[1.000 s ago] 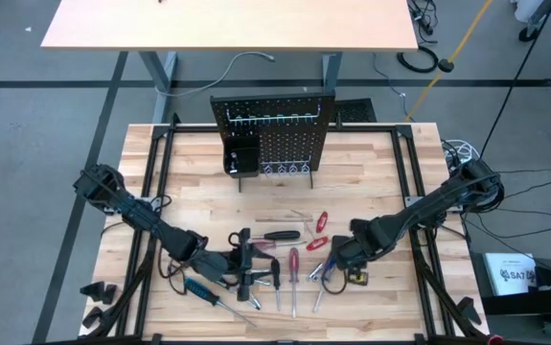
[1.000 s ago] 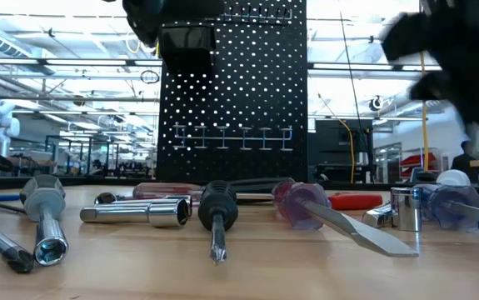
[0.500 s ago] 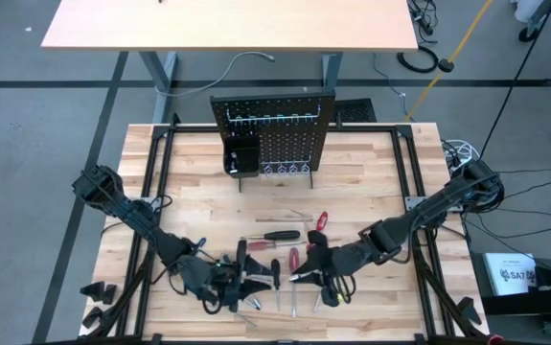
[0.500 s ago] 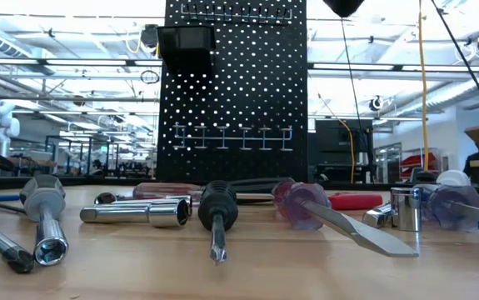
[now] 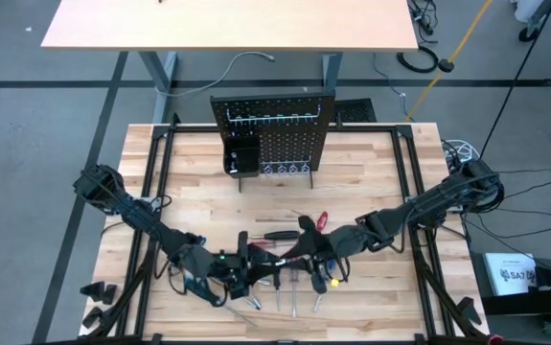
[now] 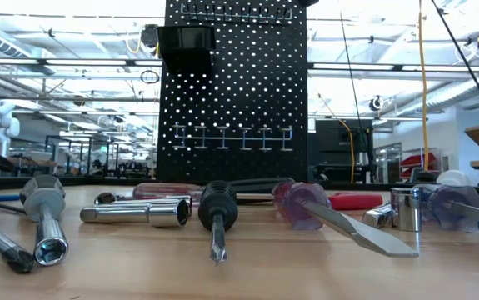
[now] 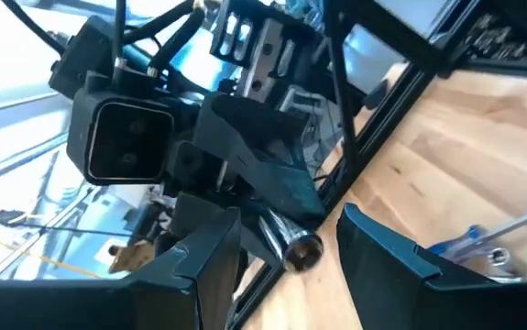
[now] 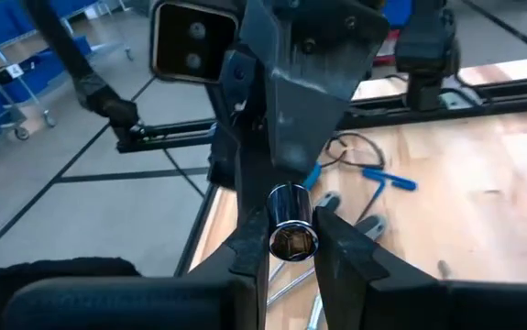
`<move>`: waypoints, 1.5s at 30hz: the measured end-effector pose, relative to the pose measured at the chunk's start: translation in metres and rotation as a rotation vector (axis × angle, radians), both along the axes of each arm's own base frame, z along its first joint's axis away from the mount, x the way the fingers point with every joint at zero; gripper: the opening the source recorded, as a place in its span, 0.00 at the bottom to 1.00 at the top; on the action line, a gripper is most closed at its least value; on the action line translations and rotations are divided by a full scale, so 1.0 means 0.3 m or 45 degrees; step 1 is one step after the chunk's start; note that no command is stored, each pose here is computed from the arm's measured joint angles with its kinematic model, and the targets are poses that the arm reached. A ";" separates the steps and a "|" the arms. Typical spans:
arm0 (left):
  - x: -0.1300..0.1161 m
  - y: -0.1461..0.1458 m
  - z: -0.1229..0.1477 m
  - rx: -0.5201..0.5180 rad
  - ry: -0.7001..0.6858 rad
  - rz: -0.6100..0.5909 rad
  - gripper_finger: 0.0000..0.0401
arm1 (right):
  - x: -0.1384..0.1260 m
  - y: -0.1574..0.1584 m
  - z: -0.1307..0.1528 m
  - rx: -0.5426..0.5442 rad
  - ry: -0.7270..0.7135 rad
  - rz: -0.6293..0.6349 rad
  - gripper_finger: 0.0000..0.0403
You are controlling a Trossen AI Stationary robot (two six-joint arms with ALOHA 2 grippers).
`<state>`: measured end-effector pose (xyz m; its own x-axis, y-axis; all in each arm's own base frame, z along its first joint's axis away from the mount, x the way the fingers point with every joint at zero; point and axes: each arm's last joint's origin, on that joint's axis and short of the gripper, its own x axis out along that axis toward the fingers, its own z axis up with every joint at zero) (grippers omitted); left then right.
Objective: Hang tools onto peg board
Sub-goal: Put the socket into the black bin on the pegboard
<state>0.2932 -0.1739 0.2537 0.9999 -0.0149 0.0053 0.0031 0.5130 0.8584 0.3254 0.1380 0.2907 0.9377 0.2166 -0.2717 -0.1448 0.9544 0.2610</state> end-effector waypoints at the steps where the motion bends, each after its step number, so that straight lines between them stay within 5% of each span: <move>1: 0.004 0.004 0.004 -0.004 -0.005 0.006 0.46 | 0.003 -0.006 0.001 -0.002 -0.004 -0.006 0.13; 19: 0.033 0.054 0.006 -0.002 -0.006 0.063 0.45 | 0.014 -0.024 0.014 0.057 -0.047 -0.049 0.13; 37: 0.028 0.052 0.009 0.001 -0.015 0.130 0.16 | 0.016 -0.033 0.016 0.128 -0.053 -0.188 0.14; 45: 0.021 0.046 0.008 -0.020 -0.015 0.189 0.16 | 0.016 -0.036 0.013 0.046 -0.052 -0.182 0.28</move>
<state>0.2996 -0.1602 0.2561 0.9909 0.1333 0.0163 -0.0840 0.5203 0.8499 0.3301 0.1271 0.2945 0.9697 0.0894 -0.2272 -0.0197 0.9561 0.2923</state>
